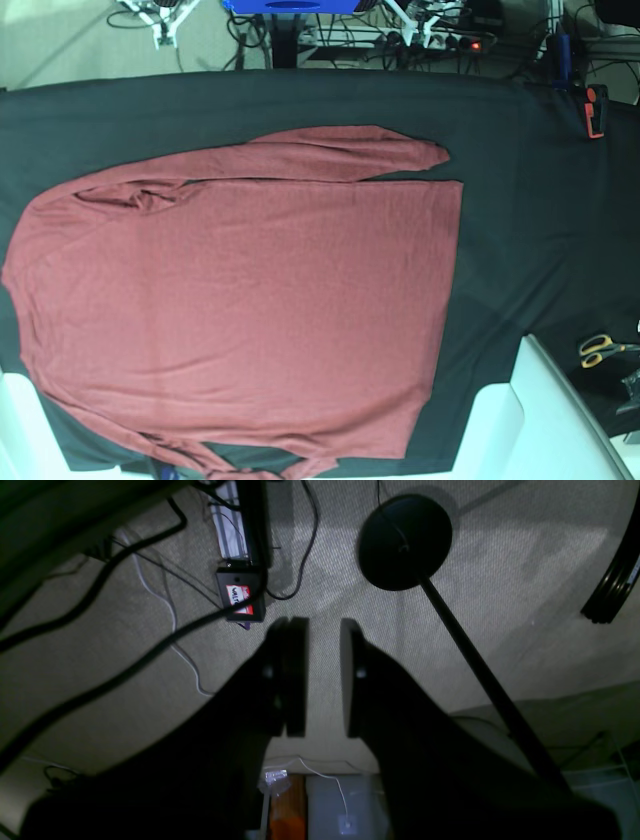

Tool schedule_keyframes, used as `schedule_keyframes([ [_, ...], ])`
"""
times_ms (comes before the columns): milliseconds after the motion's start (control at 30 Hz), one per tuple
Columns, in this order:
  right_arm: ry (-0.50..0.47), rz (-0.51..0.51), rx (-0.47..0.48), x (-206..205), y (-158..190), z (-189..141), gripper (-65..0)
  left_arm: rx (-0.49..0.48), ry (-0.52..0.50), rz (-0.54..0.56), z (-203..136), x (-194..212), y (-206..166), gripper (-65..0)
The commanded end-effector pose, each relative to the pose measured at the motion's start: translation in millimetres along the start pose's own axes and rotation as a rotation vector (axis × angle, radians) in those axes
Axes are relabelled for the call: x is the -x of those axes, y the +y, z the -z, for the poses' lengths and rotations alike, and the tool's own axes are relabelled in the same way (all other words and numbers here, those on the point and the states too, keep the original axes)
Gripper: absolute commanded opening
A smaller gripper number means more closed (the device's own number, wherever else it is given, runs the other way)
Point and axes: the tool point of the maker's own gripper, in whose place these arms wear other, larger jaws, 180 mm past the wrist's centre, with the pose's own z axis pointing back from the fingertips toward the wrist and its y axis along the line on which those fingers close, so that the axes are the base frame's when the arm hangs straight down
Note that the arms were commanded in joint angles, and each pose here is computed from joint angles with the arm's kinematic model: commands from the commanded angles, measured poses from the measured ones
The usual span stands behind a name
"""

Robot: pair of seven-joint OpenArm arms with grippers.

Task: Fold the T-shirt properly

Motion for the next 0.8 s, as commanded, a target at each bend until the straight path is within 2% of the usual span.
schedule_keyframes([
  [0,0.011,0.003,0.007,5,-2,0,-54.5,-0.002,0.001,-0.002,-1,3,2,-65.0],
  [167,0.013,0.004,0.010,6,-5,0,-55.5,-0.002,-0.004,-0.001,-1,1,2,-65.0],
  [267,0.019,0.004,0.009,10,-3,-1,-65.0,-0.001,-0.009,0.002,-3,6,1,-65.0],
  [433,0.051,-0.002,0.017,45,-8,-5,-64.2,-0.013,-0.111,0.047,-21,3,12,-65.0],
  [500,0.047,-0.010,0.036,49,-19,-9,-64.4,-0.021,-0.150,0.069,-31,1,18,-65.0],
  [633,-0.013,-0.022,0.059,39,-30,-31,-64.4,-0.044,-0.217,0.101,-53,-4,33,-65.0],
  [767,-0.030,0.088,0.148,23,-69,-79,-64.4,-0.116,-0.300,0.052,-81,-14,60,-65.0],
])
